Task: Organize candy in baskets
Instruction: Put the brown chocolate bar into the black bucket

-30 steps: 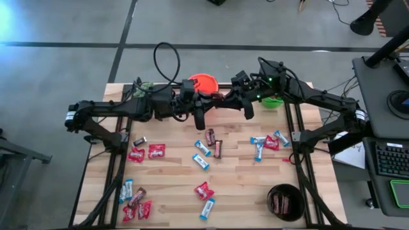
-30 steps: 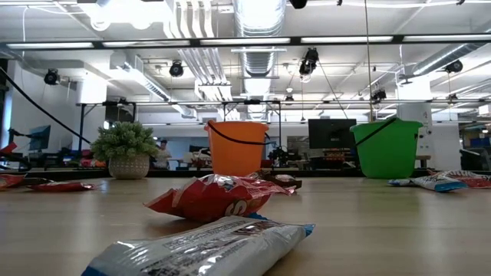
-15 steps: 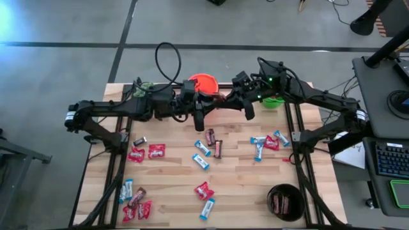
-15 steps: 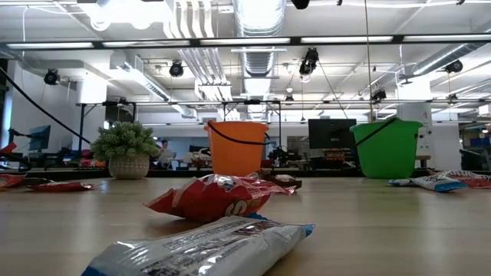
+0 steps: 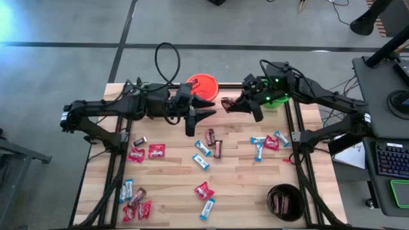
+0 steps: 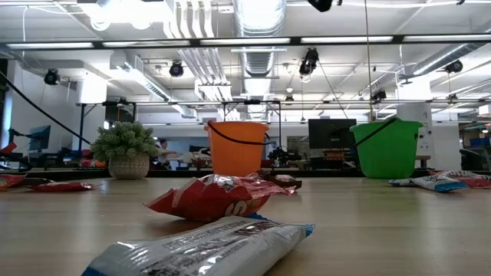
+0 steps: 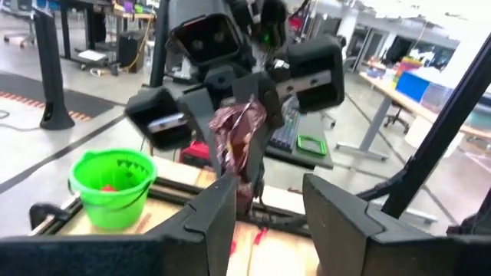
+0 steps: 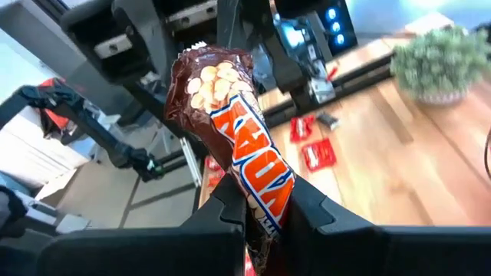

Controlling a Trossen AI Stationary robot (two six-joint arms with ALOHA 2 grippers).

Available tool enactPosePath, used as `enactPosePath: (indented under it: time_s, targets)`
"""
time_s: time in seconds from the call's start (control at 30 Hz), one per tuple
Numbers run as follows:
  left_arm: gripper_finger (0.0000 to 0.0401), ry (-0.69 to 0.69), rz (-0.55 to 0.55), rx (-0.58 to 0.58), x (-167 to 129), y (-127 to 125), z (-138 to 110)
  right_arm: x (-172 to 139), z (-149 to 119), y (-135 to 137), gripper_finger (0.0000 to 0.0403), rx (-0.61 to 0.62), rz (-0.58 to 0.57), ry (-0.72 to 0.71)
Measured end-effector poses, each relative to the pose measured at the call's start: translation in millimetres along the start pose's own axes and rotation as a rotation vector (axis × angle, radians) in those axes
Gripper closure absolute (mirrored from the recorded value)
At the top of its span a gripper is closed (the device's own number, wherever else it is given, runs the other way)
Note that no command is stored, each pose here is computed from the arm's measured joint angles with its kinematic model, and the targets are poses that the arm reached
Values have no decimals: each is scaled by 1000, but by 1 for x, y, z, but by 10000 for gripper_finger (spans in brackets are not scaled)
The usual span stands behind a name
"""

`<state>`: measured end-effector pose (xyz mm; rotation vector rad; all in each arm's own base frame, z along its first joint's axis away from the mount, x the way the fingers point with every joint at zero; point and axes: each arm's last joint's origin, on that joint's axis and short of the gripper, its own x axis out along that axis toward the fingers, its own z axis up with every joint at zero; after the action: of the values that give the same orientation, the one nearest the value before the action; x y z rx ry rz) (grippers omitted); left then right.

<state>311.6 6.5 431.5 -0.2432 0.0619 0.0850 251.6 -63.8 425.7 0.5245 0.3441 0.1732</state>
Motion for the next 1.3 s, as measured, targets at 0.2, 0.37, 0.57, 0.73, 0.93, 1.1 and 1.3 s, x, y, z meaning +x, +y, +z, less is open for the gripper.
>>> enactPosePath:
  time_s: [0.2,0.37,0.57,0.73,0.93,1.1,1.3]
  targets:
    - [264,27,8,36,-7,0,1,-15,-10,6,374,88,-25,74]
    - [264,56,15,67,-11,1,0,-31,-21,12,374,206,-56,132]
    - [264,92,23,94,-13,2,-3,-48,-31,27,374,294,-53,175]
    - [264,148,34,115,-15,3,-7,-56,-41,39,374,344,-66,213]
    - [264,236,48,147,-24,5,-12,-62,-60,50,374,436,-160,320]
    - [264,291,57,162,-38,6,-13,-62,-72,60,374,485,-228,379]
    - [264,319,60,182,-53,6,-10,-57,-79,71,374,514,-244,396]
